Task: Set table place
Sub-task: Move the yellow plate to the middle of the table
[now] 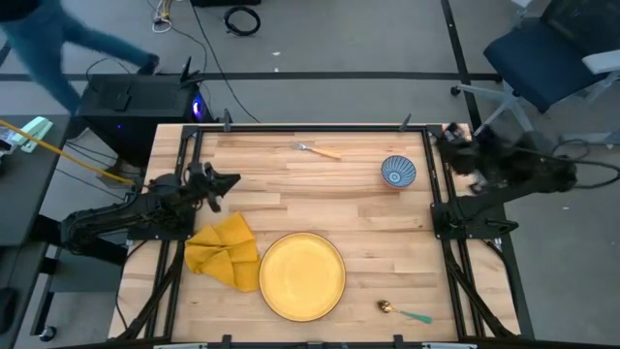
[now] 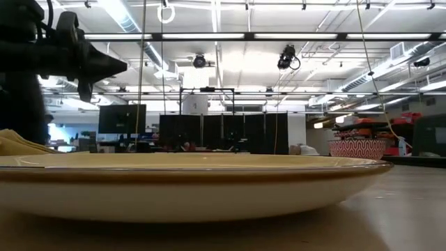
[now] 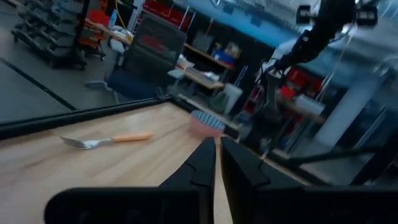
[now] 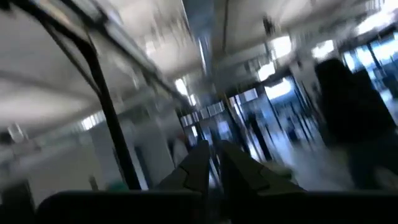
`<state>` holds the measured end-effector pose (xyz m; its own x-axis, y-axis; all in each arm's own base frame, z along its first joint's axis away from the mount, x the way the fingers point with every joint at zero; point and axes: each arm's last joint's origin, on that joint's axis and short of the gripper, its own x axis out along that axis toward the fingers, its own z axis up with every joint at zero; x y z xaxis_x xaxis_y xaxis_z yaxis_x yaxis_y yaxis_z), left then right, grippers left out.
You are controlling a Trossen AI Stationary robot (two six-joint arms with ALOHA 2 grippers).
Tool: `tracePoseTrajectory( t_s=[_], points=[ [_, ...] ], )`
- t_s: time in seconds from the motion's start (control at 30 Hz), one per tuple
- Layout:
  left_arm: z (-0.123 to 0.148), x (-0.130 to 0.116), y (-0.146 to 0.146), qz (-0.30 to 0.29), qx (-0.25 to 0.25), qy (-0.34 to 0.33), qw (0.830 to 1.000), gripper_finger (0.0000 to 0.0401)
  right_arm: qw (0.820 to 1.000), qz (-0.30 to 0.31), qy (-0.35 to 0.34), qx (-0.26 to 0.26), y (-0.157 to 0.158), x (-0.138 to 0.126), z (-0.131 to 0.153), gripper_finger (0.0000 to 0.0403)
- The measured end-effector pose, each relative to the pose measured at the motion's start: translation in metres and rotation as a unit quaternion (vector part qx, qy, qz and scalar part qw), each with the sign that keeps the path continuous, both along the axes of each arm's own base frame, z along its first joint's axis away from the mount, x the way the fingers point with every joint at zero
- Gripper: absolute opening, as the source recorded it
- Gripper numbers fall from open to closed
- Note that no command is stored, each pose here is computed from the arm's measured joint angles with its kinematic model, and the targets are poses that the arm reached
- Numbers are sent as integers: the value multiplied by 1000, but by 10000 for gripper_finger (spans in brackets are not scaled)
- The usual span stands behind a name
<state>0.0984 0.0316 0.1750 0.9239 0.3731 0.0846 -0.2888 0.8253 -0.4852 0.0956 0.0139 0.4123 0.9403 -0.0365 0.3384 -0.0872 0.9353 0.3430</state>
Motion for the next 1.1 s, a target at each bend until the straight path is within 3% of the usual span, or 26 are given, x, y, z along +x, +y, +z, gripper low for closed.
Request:
tracePoseTrajectory(
  t_s=[0.1, 0.17, 0.23, 0.37, 0.53, 0.6, 0.8, 0.97, 1.1],
  points=[
    [2, 0, 0, -4, -34, -25, 999, 29, 987, 6, 159, 8, 7, 33, 9, 45],
    [3, 0, 0, -6, -53, -38, 998, 32, 963, 26, 265, 33, 13, 57, 6, 45],
    [3, 0, 0, -8, -71, -48, 996, 35, 926, 62, 365, 67, 21, 81, -6, 45],
    [3, 0, 0, -13, -109, -63, 992, 35, 835, 136, 518, 129, 49, 121, -44, 45],
    [3, 0, 0, -13, -113, -64, 991, 26, 753, 156, 620, 153, 101, 144, -90, 45],
    [3, 0, 0, -13, -113, -64, 991, 24, 732, 150, 645, 160, 125, 147, -105, 45],
    [3, 0, 0, -14, -120, -66, 990, 28, 690, 153, 693, 145, 191, 152, -154, 45],
    [3, 0, 0, -22, -176, -88, 980, 35, 689, 195, 693, 84, 224, 167, -196, 45],
    [3, 0, -1, -32, -199, -94, 975, 36, 688, 204, 695, 47, 228, 183, -223, 45]
  ],
)
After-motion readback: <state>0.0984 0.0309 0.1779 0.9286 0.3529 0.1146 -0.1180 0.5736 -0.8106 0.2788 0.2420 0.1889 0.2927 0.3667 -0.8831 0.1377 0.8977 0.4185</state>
